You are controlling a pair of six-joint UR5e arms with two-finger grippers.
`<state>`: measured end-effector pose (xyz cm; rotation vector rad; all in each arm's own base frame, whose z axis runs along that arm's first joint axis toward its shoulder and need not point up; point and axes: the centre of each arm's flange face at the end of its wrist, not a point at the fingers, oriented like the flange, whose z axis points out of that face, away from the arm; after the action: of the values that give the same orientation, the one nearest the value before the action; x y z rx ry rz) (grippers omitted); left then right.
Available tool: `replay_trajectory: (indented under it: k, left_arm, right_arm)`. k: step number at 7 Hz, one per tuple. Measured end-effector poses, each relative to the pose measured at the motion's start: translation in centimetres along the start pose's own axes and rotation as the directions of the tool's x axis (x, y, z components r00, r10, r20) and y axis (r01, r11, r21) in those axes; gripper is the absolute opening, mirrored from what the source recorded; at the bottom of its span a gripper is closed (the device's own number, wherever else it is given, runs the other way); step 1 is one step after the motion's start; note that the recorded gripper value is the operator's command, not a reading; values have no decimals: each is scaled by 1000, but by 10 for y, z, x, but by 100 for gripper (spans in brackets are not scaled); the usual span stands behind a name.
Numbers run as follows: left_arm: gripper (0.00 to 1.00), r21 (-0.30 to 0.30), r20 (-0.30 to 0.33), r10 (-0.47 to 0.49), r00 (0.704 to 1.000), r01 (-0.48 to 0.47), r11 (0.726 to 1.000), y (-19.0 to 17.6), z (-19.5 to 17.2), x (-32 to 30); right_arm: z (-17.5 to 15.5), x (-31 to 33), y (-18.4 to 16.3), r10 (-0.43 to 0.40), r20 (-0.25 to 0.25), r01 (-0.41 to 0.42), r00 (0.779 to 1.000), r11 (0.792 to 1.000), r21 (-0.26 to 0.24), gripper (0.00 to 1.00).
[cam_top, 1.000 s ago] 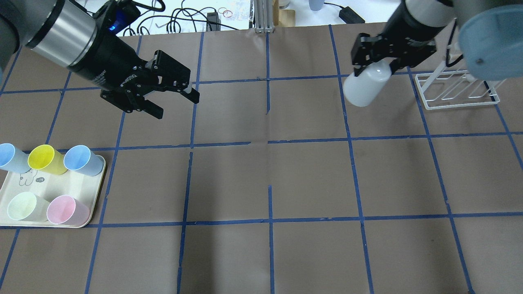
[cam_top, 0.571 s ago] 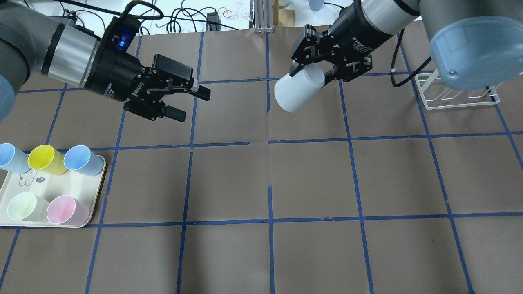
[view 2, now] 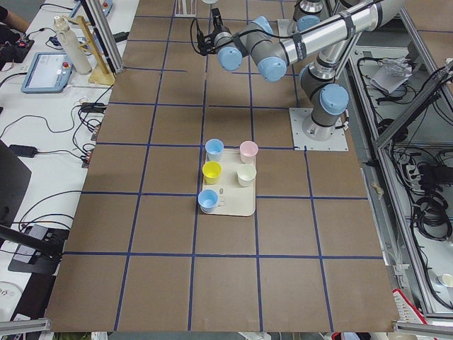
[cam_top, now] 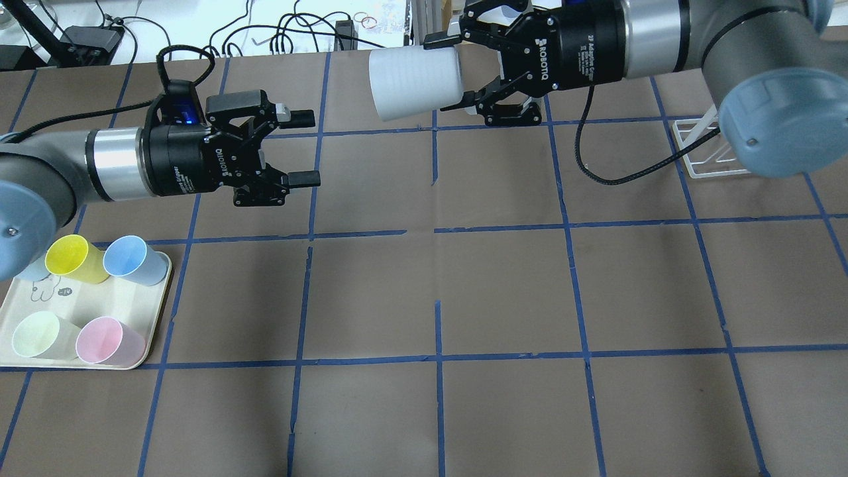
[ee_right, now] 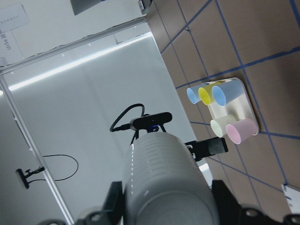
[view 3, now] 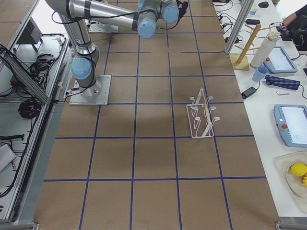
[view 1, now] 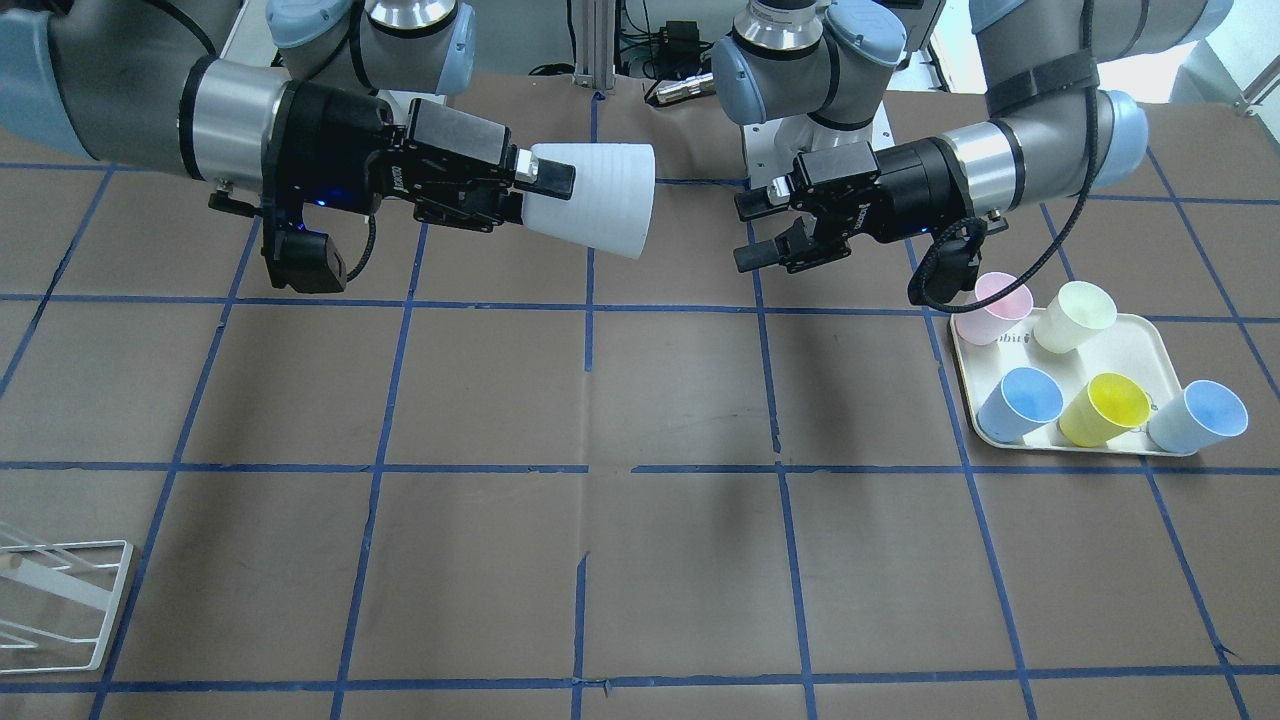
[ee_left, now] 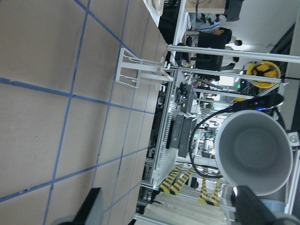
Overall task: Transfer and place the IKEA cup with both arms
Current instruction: 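Bring the white cup to the left gripper and close the left gripper on it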
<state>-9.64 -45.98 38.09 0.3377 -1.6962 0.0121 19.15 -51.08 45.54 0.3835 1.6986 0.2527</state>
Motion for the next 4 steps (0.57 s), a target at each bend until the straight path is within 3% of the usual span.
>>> replay_trajectory:
  k: [1, 2, 4]
  left_arm:
    - [100, -4, -69, -15, 998, 15, 1000, 3, 15, 2]
    - [100, -12, -120, -27, 992, 26, 1000, 7, 28, 5]
    - [100, -20, -149, -47, 988, 44, 999, 6, 36, 4]
  right_arm:
    - [3, 13, -3, 28, 66, -27, 997, 999, -20, 0]
    - [6, 21, -7, 45, 92, -43, 995, 999, -31, 0]
    - [14, 28, -9, 61, 99, -56, 993, 997, -50, 0]
